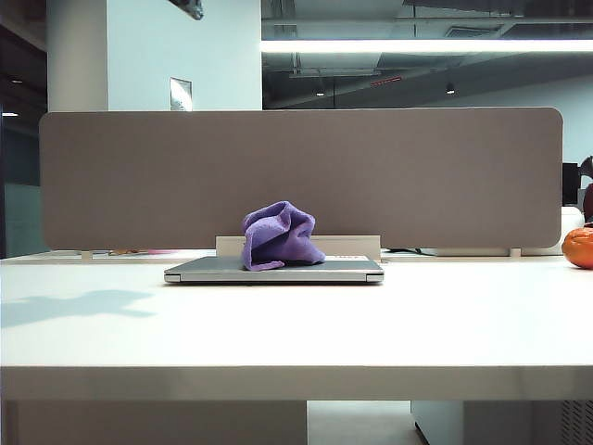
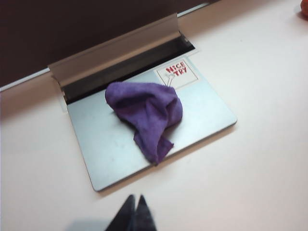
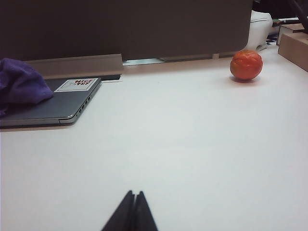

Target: Pick up the purple rag and put it over the laptop.

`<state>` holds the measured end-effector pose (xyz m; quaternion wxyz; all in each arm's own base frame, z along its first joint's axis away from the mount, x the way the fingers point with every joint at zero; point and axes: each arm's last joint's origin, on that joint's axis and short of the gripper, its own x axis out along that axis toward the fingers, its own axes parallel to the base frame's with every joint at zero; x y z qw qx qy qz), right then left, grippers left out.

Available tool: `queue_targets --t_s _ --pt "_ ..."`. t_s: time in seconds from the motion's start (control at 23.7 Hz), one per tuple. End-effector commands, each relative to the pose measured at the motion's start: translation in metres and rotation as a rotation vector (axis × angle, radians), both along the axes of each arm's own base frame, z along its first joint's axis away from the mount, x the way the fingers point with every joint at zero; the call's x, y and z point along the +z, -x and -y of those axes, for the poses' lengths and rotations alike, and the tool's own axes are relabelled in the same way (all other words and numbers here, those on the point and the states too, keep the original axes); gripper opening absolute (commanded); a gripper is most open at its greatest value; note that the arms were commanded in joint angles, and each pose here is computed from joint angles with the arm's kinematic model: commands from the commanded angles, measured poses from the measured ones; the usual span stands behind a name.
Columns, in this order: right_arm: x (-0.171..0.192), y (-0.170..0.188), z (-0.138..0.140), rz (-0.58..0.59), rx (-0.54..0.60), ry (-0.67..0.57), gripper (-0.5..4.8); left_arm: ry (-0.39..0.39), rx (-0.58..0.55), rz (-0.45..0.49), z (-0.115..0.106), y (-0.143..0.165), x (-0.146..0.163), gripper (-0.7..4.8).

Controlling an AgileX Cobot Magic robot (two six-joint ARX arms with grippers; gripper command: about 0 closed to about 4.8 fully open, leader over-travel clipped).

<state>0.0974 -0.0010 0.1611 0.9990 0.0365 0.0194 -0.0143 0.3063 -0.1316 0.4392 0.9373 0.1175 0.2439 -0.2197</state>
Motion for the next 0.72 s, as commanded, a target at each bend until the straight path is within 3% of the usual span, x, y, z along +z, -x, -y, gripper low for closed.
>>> queue_targets --t_s 0.04,0.34,0.72 --pt "0.0 0.0 0.0 0.008 -0.001 0.003 0.22 0.028 -0.006 0.065 -0.008 0.02 0.001 -0.06" --pt "0.0 0.0 0.0 0.009 -0.001 0.003 0.22 0.138 0.027 0.148 -0.031 0.074 -0.029 -0.06" --pt "0.0 0.0 0.0 0.009 -0.001 0.003 0.22 0.195 0.066 0.088 -0.054 0.127 -0.106 -0.06"
